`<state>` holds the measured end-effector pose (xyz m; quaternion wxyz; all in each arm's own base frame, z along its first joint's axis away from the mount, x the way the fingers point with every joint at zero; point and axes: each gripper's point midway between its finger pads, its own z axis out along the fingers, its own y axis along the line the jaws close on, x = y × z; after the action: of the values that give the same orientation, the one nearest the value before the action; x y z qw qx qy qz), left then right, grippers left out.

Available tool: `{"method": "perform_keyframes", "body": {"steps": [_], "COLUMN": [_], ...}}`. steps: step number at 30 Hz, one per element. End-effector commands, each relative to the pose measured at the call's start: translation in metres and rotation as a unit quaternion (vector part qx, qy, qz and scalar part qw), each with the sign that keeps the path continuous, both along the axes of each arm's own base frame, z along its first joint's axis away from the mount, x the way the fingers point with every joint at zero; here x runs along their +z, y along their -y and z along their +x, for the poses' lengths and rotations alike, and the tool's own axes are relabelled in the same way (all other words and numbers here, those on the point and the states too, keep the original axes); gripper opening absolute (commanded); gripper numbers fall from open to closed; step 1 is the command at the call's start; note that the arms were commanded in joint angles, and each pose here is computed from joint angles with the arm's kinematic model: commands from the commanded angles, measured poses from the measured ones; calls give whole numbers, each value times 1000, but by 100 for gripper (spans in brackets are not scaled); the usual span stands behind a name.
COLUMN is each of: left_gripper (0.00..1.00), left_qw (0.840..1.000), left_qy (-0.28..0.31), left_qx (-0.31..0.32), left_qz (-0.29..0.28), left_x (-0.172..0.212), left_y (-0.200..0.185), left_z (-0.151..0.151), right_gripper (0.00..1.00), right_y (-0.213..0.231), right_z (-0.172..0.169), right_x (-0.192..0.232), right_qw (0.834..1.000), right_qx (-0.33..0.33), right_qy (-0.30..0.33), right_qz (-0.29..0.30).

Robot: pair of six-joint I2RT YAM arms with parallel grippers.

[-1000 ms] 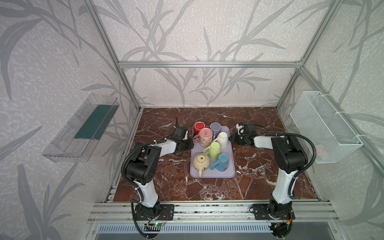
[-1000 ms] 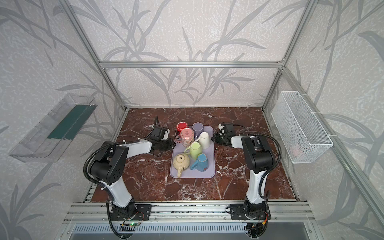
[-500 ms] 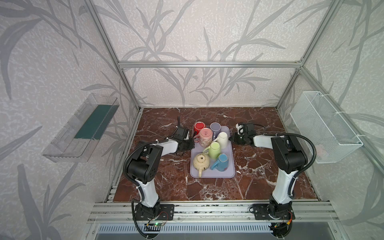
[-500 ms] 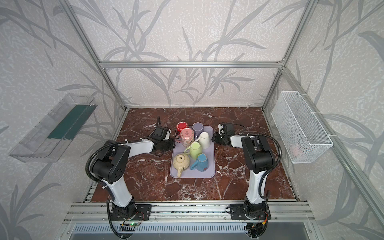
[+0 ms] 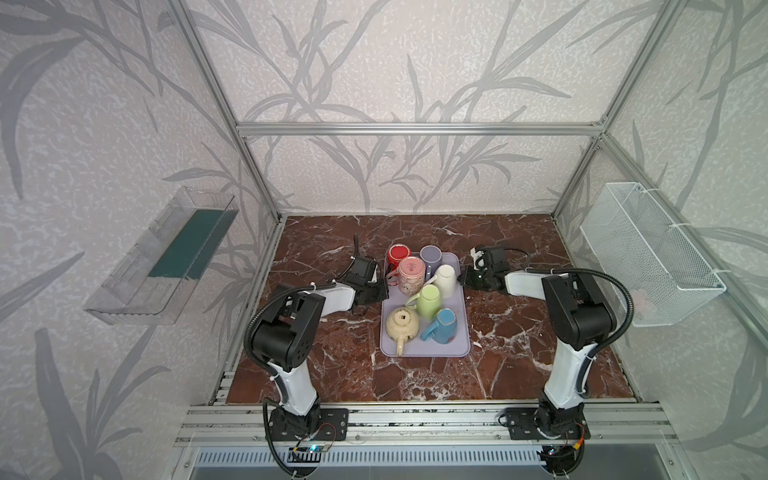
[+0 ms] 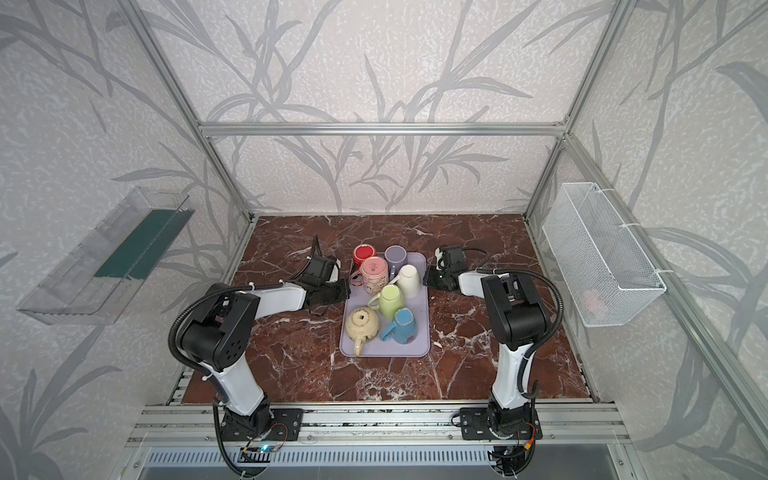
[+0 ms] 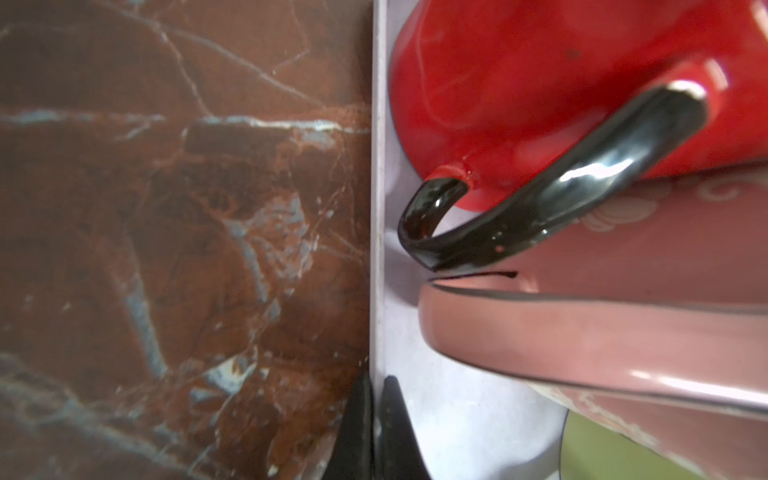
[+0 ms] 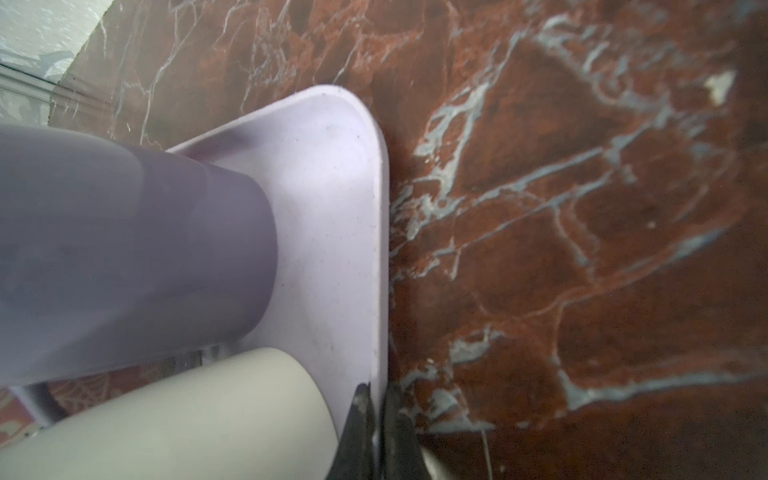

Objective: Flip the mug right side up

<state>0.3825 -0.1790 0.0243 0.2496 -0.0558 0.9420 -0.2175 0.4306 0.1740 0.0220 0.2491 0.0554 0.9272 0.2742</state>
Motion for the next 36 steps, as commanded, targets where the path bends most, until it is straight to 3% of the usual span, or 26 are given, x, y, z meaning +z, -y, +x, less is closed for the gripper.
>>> {"method": "perform_keyframes", "body": {"steps": [1,14,20,21,25,29,36], "left_gripper": [0,0,0,0,11,24,31], "left_qw": [999,999,999,999,999,999,997], "left_qy": [-28,-30,-34,-33,-25,-13,8], "left_qx": [-9,5,13,14,26,39,58], "left_qz": [-16,-13,-4,-2,10,23,45], "left_x": [0,-2,-7,-6,2,14,38], "left_y": [6,-4,-9,-9,-14,-19,-29], "left_z": [-24,-42,-43,-43,-38,-32,-25], "right_gripper": [0,0,0,4,16,21,28], "right_y": [-20,-28,-18,-15,-4,7,15], "right_z": [-42,-64,-57,-56,-48,-42,-40], "right_x": [-3,-3,-1,1,8,18,51], "right_qw": [997,996,996,997,997,998,1000], "right_qx": [42,55,42,37,21,6,2], "right_qy": [-59,-67,-68,-67,-61,-49,-3], "right_qz": [19,6,-26,-32,-41,-34,-23]}}
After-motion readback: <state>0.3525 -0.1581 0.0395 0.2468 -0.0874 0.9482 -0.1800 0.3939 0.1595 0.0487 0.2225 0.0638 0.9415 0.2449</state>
